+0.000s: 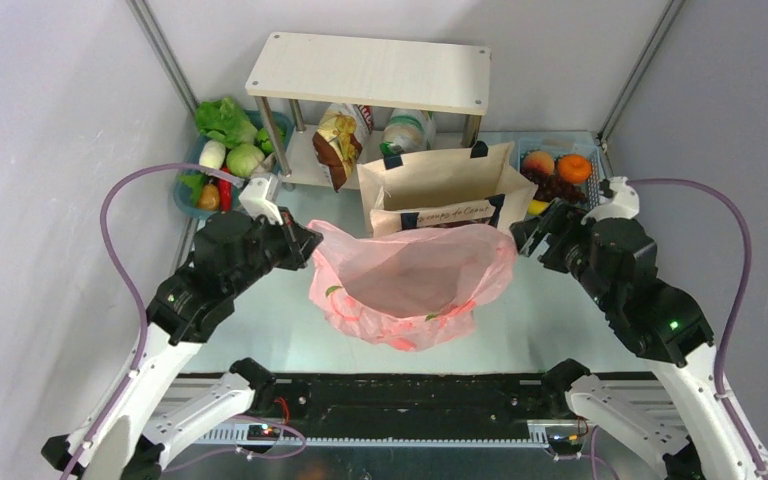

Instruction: Place the mixed food into the grocery bags and tie them

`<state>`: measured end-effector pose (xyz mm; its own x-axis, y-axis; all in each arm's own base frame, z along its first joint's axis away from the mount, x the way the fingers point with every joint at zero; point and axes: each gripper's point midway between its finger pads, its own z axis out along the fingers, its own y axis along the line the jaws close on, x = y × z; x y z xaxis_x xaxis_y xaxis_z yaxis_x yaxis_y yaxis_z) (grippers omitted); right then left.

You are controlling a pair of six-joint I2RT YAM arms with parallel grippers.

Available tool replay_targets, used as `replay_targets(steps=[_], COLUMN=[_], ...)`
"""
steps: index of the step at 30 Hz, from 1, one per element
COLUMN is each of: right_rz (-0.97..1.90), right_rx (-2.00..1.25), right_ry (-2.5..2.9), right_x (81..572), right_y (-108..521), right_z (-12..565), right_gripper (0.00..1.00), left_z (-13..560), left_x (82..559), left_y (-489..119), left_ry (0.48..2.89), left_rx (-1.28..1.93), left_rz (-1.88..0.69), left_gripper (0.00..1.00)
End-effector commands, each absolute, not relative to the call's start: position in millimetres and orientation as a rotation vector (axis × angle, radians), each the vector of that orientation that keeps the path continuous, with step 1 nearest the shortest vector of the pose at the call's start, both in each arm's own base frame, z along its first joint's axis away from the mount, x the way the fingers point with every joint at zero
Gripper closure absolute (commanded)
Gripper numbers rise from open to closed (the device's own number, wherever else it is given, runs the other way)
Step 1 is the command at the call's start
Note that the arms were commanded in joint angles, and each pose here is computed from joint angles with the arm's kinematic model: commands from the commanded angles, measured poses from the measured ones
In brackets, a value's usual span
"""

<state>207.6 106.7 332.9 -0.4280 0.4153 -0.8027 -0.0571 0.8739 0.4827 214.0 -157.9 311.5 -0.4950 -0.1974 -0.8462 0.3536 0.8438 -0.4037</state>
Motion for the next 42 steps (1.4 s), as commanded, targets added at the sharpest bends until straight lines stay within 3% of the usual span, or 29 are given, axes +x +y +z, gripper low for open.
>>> replay_targets(steps=[1, 5, 16, 20, 28, 38, 42], right_rz=[0.539, 0.568, 0.602, 0.441, 0.424, 0.307, 0.293], right_rx=[0.309, 0.297, 0.220, 0.388, 0.684, 0.796, 1.060], right_ry=[1.780, 1.751, 1.868, 1.879, 1.798, 1.979, 2.004], right_x=[216, 211, 239, 266, 298, 394, 428], right_y=[85, 81, 108, 77, 0, -55, -80], right_z=[380, 400, 388, 373, 346, 270, 235], right_gripper=[0.14, 0.02, 0.01, 0.01, 0.01, 0.01, 0.00], left_z=[325, 320, 323, 319, 323, 321, 317], left_x=[226, 235, 238, 240, 234, 239, 239], left_y=[-144, -130, -118, -107, -123, -124, -124], left_ry=[1.908, 1.912, 1.879, 1.856, 1.727, 1.657, 1.647], left_rx=[0.126, 0.083, 0.111, 0.081, 0.123, 0.211, 0.237], left_rz=[-0.587, -0.510, -0.436, -0.383, -0.508, -0.462, -0.449], left_gripper=[1.00, 1.00, 1.00, 1.00, 1.00, 1.00, 1.00])
